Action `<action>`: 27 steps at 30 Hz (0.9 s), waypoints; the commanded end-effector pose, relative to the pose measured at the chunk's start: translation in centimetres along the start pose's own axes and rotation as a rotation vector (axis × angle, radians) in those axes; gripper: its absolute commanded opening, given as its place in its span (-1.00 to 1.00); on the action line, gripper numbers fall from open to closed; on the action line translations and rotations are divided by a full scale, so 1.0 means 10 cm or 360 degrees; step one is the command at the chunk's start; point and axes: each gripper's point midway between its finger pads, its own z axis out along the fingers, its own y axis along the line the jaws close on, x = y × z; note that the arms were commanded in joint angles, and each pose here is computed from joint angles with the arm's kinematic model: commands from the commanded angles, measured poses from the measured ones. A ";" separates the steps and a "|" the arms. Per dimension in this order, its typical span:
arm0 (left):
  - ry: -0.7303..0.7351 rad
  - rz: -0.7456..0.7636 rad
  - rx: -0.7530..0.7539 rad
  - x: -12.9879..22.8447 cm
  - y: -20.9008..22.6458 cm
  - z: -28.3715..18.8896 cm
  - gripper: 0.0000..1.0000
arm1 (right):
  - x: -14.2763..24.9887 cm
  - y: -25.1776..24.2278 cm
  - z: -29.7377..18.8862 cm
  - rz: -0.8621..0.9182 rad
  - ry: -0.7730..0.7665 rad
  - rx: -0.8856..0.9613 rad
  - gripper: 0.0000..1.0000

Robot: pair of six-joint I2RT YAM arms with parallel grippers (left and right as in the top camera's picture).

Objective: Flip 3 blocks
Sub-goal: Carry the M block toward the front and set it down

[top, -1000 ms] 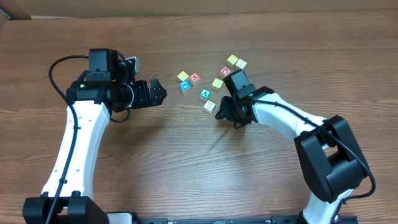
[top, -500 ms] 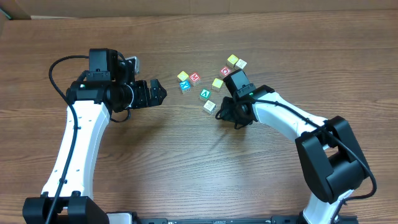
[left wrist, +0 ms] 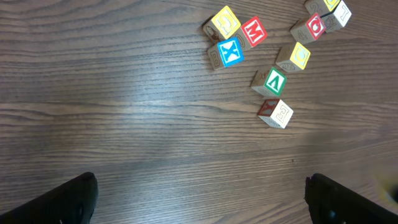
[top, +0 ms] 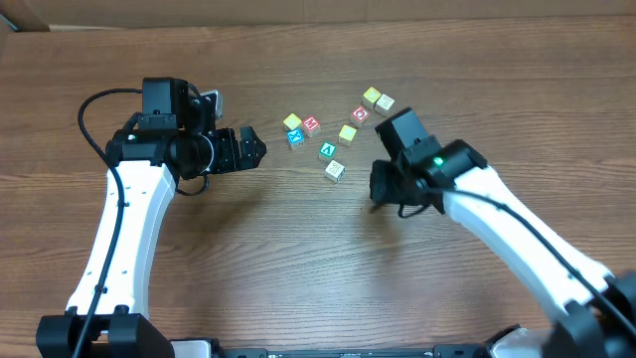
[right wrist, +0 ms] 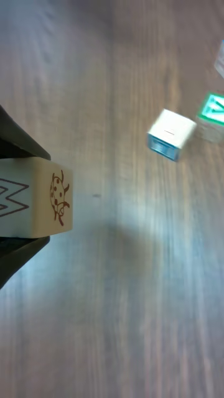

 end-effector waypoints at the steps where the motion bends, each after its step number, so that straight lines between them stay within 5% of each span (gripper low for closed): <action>1: -0.0009 -0.0029 0.0000 -0.04 0.00 -0.02 1.00 | 0.22 0.14 -0.12 -0.0064 -0.0019 -0.0022 -0.45; 11: 0.0026 -0.0041 -0.0006 0.02 0.01 -0.02 1.00 | 1.15 0.11 0.28 0.0093 0.0139 0.0078 -0.43; 27: 0.0049 -0.0049 -0.0010 0.06 0.01 -0.02 1.00 | 1.23 0.07 0.78 0.0078 0.0111 0.0021 -0.28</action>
